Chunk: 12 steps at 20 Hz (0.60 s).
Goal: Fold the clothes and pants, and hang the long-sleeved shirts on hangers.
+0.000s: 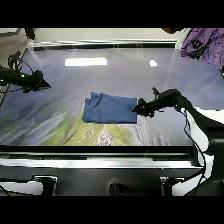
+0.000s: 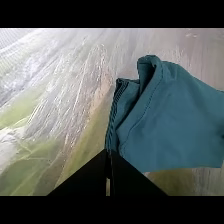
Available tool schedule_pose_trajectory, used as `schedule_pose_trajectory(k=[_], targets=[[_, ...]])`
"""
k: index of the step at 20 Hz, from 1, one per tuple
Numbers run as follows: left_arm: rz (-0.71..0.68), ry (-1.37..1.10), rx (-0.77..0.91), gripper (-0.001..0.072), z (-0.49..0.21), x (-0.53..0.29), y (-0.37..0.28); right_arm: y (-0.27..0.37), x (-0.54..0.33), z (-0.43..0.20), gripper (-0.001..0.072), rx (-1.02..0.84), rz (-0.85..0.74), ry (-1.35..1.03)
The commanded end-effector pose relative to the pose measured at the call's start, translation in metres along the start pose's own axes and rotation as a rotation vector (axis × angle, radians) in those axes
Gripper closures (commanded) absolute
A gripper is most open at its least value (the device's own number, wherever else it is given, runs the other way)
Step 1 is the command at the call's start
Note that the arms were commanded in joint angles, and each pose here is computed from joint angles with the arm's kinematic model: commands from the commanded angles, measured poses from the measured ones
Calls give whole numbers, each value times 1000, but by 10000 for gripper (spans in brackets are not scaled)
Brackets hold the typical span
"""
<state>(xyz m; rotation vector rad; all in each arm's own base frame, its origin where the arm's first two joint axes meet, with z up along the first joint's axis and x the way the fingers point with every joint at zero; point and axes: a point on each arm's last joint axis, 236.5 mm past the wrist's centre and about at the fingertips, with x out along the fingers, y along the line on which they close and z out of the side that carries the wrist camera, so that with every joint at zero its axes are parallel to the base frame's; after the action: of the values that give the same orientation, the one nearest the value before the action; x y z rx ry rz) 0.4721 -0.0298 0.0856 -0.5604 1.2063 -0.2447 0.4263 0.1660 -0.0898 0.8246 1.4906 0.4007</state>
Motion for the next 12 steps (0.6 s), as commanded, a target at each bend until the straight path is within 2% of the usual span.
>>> schedule_pose_trajectory(k=[1, 2, 3, 6, 8, 12], targets=[[0, -1, 0, 690, 0, 0, 0, 14, 12, -2, 538, -6, 30, 0], [0, -1, 0, 690, 0, 0, 0, 17, 9, 0, 644, -14, 31, -9], [0, 0, 0, 690, 0, 0, 0, 21, 5, 3, 684, -21, 35, -23], [0, 0, 0, 690, 0, 0, 0, 48, -20, 22, 685, -87, 33, -94], [0, 3, 0, 690, -1, 0, 0, 60, -46, 42, 685, -126, -37, -158], [0, 20, 0, 690, -5, 0, 0, 74, -125, 89, 685, -103, -116, -327]])
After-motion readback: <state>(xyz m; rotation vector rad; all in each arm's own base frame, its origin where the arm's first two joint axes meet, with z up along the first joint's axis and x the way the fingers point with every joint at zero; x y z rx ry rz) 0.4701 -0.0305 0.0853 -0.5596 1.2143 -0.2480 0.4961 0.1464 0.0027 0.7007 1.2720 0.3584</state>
